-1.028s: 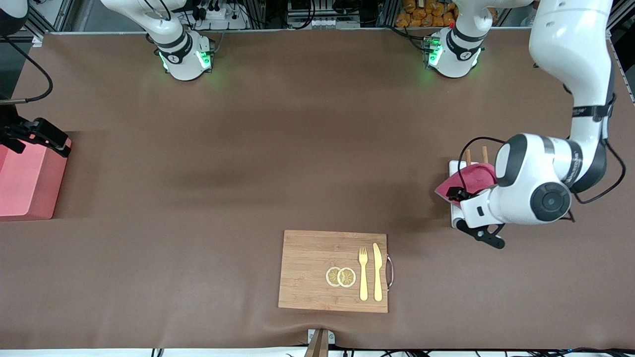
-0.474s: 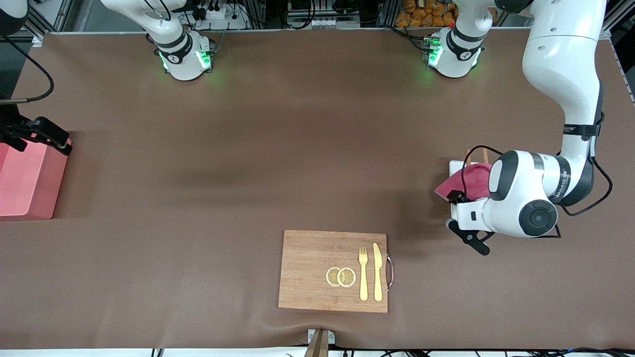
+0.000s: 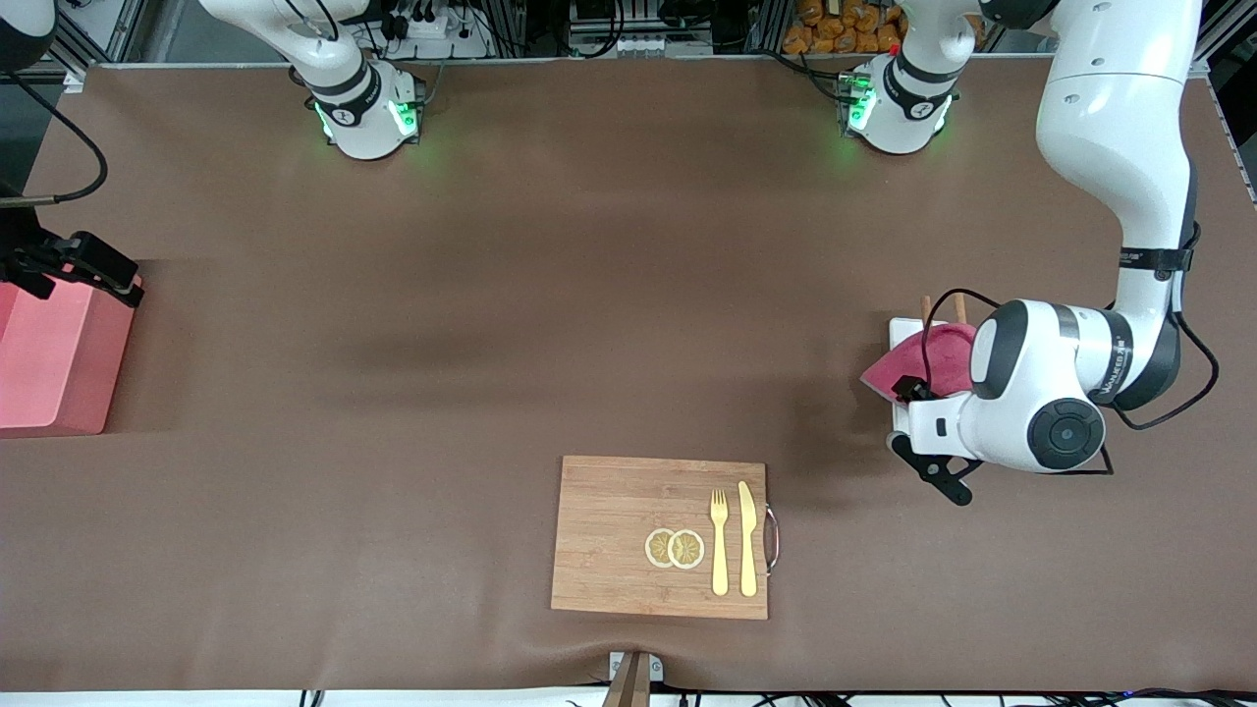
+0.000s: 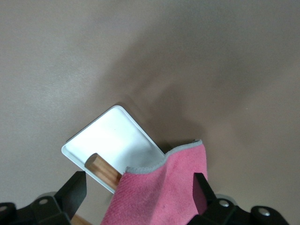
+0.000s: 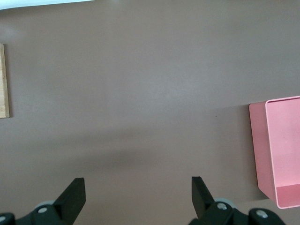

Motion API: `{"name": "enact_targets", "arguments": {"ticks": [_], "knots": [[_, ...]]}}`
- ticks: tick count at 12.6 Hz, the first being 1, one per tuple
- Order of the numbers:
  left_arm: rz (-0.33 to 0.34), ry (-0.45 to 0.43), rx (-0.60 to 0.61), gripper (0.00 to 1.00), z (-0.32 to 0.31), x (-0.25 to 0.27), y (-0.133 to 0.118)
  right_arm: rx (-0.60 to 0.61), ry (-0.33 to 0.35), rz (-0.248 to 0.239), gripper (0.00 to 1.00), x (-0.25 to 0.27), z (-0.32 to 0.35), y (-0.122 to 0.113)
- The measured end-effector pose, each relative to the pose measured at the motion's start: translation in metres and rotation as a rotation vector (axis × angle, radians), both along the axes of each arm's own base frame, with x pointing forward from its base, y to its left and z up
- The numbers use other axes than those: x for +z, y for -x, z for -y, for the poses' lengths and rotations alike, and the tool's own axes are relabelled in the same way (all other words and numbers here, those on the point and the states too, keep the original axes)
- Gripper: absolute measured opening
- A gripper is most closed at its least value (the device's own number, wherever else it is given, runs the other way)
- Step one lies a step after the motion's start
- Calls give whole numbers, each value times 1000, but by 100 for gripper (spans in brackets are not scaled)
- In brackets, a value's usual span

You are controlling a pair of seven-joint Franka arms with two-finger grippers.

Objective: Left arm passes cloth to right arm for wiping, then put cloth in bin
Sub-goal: 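Close the left gripper on the pink cloth's edge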

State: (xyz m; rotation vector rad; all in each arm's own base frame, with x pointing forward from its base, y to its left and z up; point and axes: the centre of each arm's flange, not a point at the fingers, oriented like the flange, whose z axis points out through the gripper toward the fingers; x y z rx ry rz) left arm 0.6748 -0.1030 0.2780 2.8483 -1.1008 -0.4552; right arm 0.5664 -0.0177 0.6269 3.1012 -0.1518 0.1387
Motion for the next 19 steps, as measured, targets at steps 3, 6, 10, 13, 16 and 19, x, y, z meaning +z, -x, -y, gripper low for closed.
{"name": "enact_targets", "arguments": {"ticks": [3,6,10,13,16,19], "knots": [[-27,-7,1,85,-1,-2,3,-1,0,0,100,0,0,0],[-47,-14,6,72,-6,-2,5,-2,0,0,100,0,0,0],[-77,-20,10,68,-9,-2,8,-12,-1,-12,100,-1,0,1],[-87,-25,15,50,-13,-1,9,-14,-1,-14,100,-1,0,1],[-105,-30,19,31,-16,-1,11,-15,-2,-15,100,-1,0,1],[-123,-36,31,2,-23,1,13,-15,-2,-15,100,-2,0,1]]}}
